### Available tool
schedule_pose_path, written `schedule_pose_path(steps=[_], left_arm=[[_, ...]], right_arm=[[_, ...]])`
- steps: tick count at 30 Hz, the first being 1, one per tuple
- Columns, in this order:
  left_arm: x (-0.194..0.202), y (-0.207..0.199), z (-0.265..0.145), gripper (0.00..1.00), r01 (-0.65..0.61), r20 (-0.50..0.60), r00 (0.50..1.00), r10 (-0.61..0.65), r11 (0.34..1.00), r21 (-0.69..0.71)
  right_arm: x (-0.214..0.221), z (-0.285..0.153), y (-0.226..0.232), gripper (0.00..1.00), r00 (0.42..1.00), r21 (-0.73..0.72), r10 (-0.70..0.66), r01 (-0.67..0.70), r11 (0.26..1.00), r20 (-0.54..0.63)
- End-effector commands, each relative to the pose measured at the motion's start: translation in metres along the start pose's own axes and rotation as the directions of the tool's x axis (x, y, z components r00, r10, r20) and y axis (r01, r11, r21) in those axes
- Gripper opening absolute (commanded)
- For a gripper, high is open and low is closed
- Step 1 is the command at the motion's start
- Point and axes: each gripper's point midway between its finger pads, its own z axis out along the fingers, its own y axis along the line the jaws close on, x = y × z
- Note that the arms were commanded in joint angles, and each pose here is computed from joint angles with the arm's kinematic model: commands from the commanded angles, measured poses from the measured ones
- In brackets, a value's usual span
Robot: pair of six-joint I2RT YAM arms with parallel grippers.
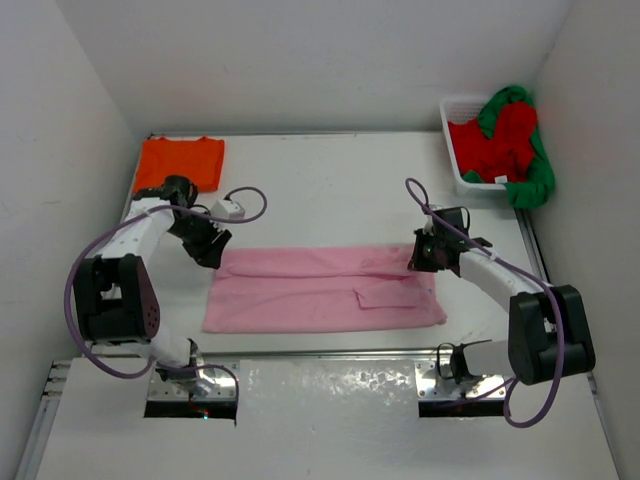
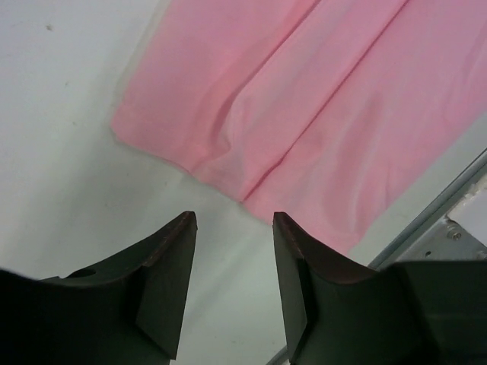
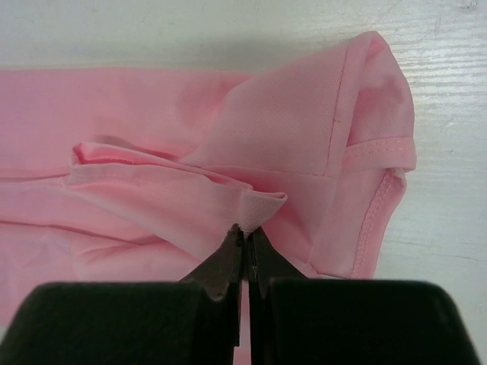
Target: Fold and stack the t-shirts
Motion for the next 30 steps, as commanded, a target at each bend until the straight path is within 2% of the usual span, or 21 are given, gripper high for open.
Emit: schedule_pose_path(steps=[1,2,4,7,9,10,11,14,18,22,25,30], left_arm=[[-0.002,-0.001,0.0,0.43,-0.024,0.004,1.0,0.024,1.0,0.016],[-0.016,0.022,0.003,0.43,0.05,0.058,0.997,-0.045,0.995,-0.088],[-0.025,0.045,0.008,0.44,0.114,0.063,0.993,-0.104,0.977,-0.18],[-0.041,0.057,0.018,0.44,0.138,0.077,0.989,-0.124,0.968,-0.208],[-0.048,0.06,0.026,0.38,0.184,0.091,0.982,-0.168,0.956,-0.227],[-0.051,0.059,0.031,0.34,0.178,0.086,0.983,-0.162,0.956,-0.234],[-0.059,0.06,0.037,0.23,0.176,0.091,0.983,-0.157,0.948,-0.264],[-0.057,0.059,0.055,0.08,0.148,0.04,0.989,-0.143,0.934,-0.325],[-0.047,0.049,0.054,0.06,0.093,0.0,0.995,-0.098,0.944,-0.318],[-0.012,0.026,0.054,0.06,-0.028,-0.097,0.995,0.002,0.962,-0.27],[0.014,0.013,0.061,0.05,-0.056,-0.16,0.987,0.019,0.972,-0.229],[0.008,0.008,0.047,0.04,-0.081,-0.127,0.991,0.051,0.967,-0.241]], right_arm=[[-0.009,0.002,0.004,0.0,0.999,-0.017,-0.031,0.032,0.999,0.041],[-0.01,0.002,0.004,0.0,0.999,-0.018,-0.032,0.032,0.999,0.042],[-0.009,0.003,0.004,0.0,0.999,-0.019,-0.034,0.035,0.999,0.039],[-0.01,0.002,0.004,0.0,0.999,-0.018,-0.04,0.041,0.999,0.036],[-0.009,0.003,0.002,0.0,0.998,-0.011,-0.043,0.043,0.999,0.035],[-0.008,0.003,0.002,0.0,0.999,-0.01,-0.041,0.041,0.999,0.034],[-0.006,0.004,0.002,0.0,0.999,-0.01,-0.039,0.039,0.999,0.03],[-0.004,0.004,0.001,0.0,0.999,-0.011,-0.036,0.036,0.999,0.027],[-0.002,0.002,0.0,0.0,0.999,-0.009,-0.038,0.038,0.999,0.032],[0.0,0.001,-0.002,0.0,0.999,0.002,-0.043,0.043,0.999,0.03],[0.0,0.001,-0.002,0.0,0.999,0.002,-0.042,0.042,0.999,0.032],[-0.006,-0.002,0.0,0.0,0.998,-0.004,-0.055,0.055,0.998,0.04]])
